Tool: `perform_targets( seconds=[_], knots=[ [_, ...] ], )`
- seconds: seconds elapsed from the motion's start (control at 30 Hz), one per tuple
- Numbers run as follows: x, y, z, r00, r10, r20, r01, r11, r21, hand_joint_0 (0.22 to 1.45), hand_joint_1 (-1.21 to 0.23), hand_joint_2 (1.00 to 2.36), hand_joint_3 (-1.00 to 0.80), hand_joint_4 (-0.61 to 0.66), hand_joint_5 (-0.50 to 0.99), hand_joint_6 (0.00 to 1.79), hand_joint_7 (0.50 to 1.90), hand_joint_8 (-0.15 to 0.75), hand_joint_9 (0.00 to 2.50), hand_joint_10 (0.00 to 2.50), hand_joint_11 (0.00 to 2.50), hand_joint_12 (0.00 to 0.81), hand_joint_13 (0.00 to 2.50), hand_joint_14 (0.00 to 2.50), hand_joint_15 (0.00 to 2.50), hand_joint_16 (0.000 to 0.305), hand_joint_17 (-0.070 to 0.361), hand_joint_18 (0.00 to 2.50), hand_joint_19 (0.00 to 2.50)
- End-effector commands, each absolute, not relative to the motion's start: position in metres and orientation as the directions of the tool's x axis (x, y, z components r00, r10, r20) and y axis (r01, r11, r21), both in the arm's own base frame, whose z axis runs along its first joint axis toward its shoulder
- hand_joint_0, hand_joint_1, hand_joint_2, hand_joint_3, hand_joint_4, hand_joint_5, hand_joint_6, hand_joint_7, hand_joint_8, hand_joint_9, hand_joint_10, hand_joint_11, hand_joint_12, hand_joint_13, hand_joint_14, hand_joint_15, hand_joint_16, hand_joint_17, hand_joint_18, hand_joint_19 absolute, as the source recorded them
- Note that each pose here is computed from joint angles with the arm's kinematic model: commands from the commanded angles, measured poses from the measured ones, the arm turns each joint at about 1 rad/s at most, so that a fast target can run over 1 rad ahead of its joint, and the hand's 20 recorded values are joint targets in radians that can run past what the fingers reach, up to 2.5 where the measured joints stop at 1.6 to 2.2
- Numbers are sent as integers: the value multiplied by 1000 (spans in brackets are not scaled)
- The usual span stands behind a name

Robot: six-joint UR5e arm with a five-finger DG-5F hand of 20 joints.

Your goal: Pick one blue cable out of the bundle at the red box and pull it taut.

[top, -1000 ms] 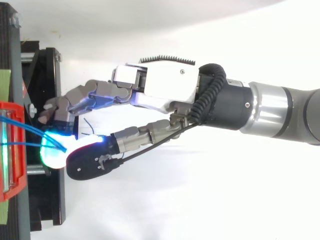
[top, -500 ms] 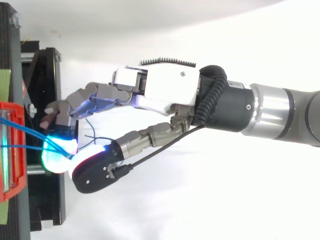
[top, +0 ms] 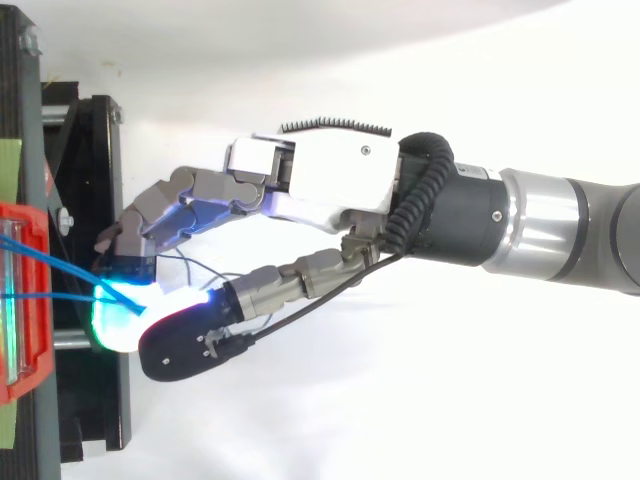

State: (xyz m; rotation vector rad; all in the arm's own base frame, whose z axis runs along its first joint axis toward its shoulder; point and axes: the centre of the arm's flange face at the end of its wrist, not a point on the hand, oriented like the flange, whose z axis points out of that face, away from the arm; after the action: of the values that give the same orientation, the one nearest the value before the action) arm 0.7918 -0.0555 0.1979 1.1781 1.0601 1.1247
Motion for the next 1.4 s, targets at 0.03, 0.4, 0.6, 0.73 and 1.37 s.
perform_targets(
  seconds=[0.03,0.4,0.6,0.73,1.37],
  knots=[
    [791,-56,197,138,990,-30,-81,41,996,620,-755,1022,-91,-7,-190,939,900,314,636,9,309,370,425,6,163,49,111,435,118],
    [768,-63,234,137,989,-62,45,56,997,635,-741,1021,-147,7,-195,935,894,332,842,13,666,373,475,6,197,49,110,439,122],
    [755,-64,237,131,988,-79,134,62,989,634,-734,1020,-171,24,-198,931,882,339,930,12,778,376,494,7,211,49,110,444,130],
    [751,-65,241,132,988,-74,152,54,987,637,-733,1019,-187,23,-199,929,882,339,981,14,858,377,502,7,212,49,110,445,126],
    [748,-65,272,135,989,-54,185,28,982,693,-857,1016,-297,-2,-201,924,867,332,1019,12,984,377,573,8,242,49,110,516,104]
  ],
)
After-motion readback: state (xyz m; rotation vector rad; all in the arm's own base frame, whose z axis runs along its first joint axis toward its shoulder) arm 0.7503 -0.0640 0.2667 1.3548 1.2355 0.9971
